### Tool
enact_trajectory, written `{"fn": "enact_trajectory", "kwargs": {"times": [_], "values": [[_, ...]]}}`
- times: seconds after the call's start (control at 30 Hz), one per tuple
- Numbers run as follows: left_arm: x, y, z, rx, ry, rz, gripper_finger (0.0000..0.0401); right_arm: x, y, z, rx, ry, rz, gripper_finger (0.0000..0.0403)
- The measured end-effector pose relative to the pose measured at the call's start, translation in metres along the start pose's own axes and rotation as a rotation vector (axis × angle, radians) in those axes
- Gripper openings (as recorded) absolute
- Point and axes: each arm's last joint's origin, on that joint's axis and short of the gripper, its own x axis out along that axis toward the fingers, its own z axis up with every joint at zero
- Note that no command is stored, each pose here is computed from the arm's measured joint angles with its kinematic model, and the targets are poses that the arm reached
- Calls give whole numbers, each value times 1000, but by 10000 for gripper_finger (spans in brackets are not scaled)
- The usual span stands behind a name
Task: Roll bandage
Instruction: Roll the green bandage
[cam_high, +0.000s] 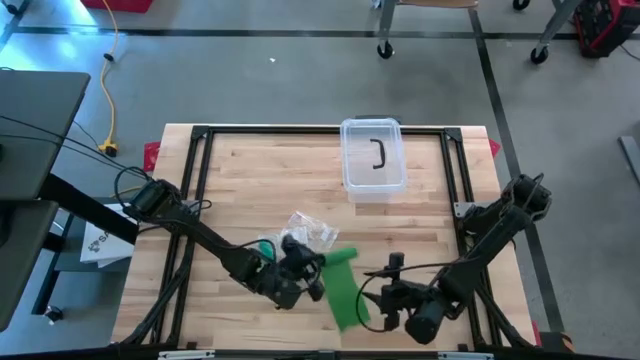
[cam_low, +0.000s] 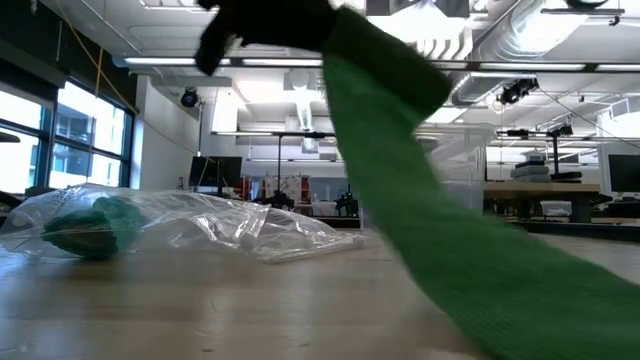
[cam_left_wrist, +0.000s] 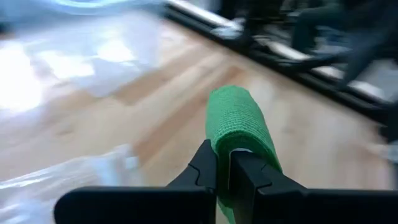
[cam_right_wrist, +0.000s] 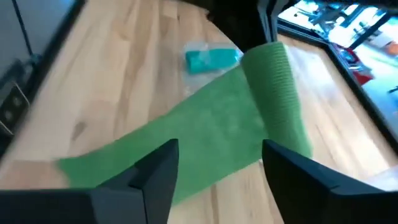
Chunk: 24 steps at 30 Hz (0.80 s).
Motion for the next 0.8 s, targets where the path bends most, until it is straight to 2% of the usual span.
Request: {"fn": "enact_trajectory", "kwargs": {"times": [0.13,0.3,0.43,0.53,0.7,0.8], "values": [[-11,10,-10,33,-19,131,7,-10,1,2,25,3,82,228],[-24,18,-22,67,-51,225,7,-5,16,-4,35,106,314,229],[-30,27,-35,67,-102,258,6,24,29,-15,18,187,409,229],[-31,36,-47,18,-95,259,9,56,32,-22,-10,228,470,225],[-33,51,-64,-58,-92,261,14,103,19,-31,-88,250,469,206],[-34,56,-70,-88,-91,262,15,120,14,-36,-162,260,542,191]]}}
